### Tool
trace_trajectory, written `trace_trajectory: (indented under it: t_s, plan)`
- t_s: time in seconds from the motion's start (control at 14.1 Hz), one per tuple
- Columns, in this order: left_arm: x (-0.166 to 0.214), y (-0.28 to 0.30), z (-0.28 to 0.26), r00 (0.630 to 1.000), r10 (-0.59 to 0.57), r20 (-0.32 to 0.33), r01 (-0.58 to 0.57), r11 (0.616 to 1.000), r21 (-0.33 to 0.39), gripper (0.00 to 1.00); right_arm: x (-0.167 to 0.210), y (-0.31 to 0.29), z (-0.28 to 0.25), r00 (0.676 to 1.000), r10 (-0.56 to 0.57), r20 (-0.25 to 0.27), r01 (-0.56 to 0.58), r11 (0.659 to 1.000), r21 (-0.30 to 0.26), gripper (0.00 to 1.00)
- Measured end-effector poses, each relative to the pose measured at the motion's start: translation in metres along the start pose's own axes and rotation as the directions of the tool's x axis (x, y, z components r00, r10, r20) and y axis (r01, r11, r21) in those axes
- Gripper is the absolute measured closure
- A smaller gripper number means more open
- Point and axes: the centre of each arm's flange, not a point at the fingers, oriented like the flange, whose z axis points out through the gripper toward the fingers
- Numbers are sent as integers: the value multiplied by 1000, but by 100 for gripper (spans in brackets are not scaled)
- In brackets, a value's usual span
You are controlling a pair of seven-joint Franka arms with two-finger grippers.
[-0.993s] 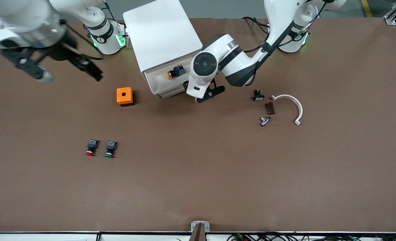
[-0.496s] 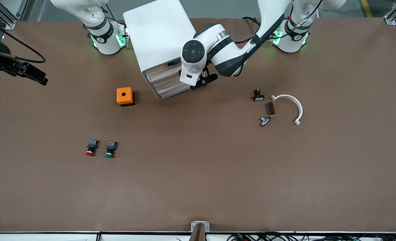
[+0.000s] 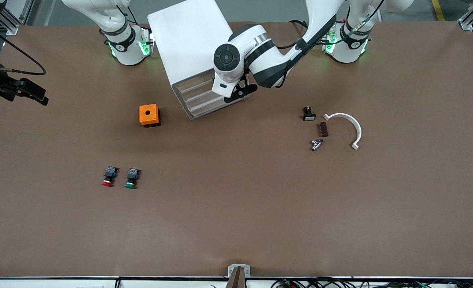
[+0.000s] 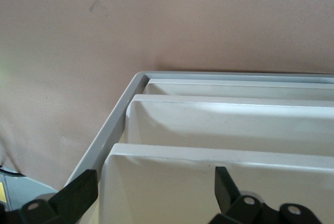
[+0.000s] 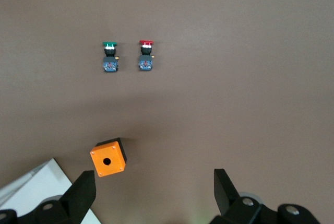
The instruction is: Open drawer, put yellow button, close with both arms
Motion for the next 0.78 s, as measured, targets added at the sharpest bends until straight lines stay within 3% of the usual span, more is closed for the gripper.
trace_trajectory:
  t_s: [0.21, 0.43, 0.78]
  plan:
    - [4, 1, -6, 999, 15, -50, -15, 1000, 3, 0, -1, 3, 1, 1000, -20, -5, 20, 1000, 0, 0]
    - [34, -7, -16, 992, -3, -124, 4, 1000, 14, 0, 0, 0, 2, 1000, -27, -11, 27, 1000, 0, 0]
    - [118, -37, -82, 986, -119, -116, 114, 992, -52, 0, 1, -2, 4, 999, -34, -14, 34, 999, -1, 0]
